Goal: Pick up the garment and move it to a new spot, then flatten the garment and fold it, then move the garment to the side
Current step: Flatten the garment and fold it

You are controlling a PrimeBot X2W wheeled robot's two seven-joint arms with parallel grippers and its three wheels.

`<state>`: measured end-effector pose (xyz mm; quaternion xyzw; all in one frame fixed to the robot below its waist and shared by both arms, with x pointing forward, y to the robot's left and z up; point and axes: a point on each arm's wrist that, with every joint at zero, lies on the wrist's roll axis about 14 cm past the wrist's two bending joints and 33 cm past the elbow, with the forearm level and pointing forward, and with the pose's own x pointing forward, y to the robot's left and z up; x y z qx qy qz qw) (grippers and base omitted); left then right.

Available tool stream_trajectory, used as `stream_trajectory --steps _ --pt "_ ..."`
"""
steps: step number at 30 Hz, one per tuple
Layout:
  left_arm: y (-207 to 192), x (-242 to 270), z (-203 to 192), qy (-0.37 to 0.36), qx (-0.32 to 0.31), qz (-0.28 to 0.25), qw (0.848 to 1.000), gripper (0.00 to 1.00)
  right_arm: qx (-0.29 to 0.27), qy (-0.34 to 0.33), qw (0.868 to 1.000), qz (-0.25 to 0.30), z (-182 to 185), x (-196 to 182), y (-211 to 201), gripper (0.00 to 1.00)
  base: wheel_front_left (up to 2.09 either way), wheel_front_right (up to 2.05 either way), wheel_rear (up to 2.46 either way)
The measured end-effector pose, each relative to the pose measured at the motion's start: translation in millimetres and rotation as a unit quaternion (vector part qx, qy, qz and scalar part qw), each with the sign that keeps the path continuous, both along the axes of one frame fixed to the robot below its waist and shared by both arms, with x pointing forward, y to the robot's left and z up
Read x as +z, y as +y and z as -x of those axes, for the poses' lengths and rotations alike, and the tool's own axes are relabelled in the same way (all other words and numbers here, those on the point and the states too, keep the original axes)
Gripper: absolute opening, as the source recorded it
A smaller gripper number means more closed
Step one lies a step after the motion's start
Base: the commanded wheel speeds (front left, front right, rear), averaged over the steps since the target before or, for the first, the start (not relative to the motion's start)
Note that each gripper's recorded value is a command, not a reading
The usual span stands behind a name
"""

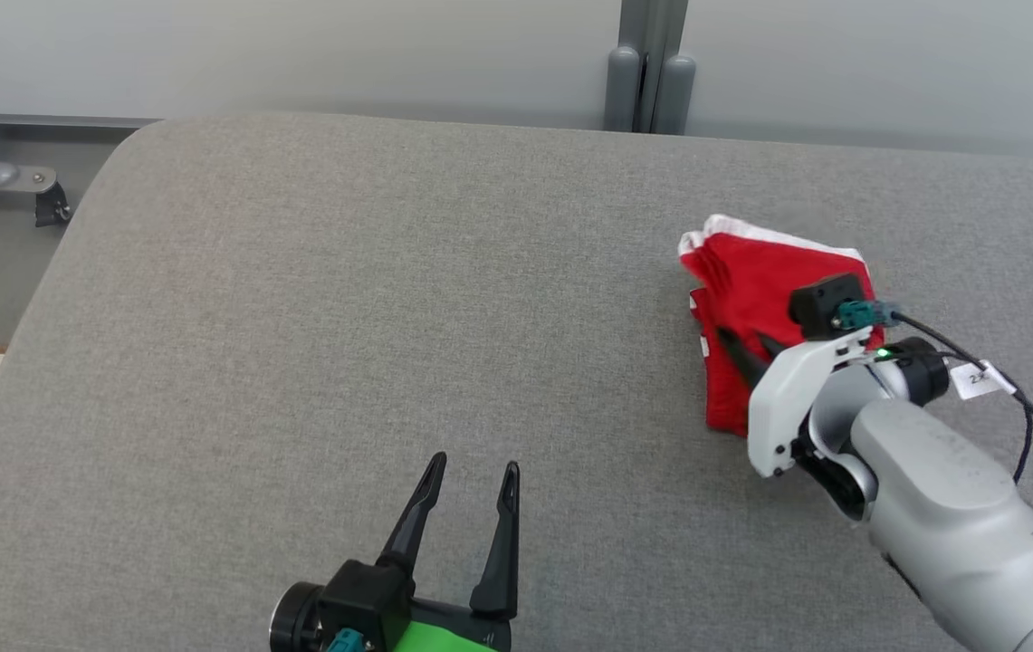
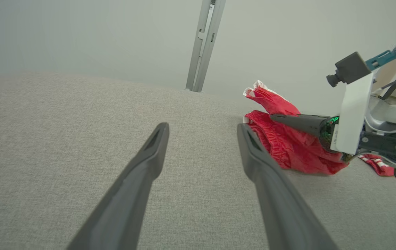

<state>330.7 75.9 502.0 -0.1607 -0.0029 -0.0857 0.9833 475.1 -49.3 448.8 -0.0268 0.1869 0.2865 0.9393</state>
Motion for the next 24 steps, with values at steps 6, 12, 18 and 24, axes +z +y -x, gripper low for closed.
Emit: stream_trajectory --steps 6,12,18,24 --pt "1.1 -1.3 -0.5 0.003 0.004 0.002 1.000 1.00 -0.001 -0.031 0.998 -0.055 0.6 20.8 12.0 1.00 0.00 0.00 0.00" --pt "-3.6 1.8 -1.5 -0.002 -0.003 0.003 1.000 1.00 -0.085 -0.092 0.991 -0.052 -16.6 49.9 -65.8 1.00 0.00 0.00 0.00" --pt "-7.9 4.4 -2.9 -0.006 -0.011 0.004 1.000 1.00 -0.165 -0.084 0.983 -0.020 -3.8 39.5 -145.9 0.74 0.00 0.00 0.00" --pt "-9.1 3.3 -1.3 -0.004 -0.014 0.006 1.000 1.00 -0.166 -0.076 0.983 -0.028 6.4 31.5 -146.9 0.00 0.00 0.00 0.00"
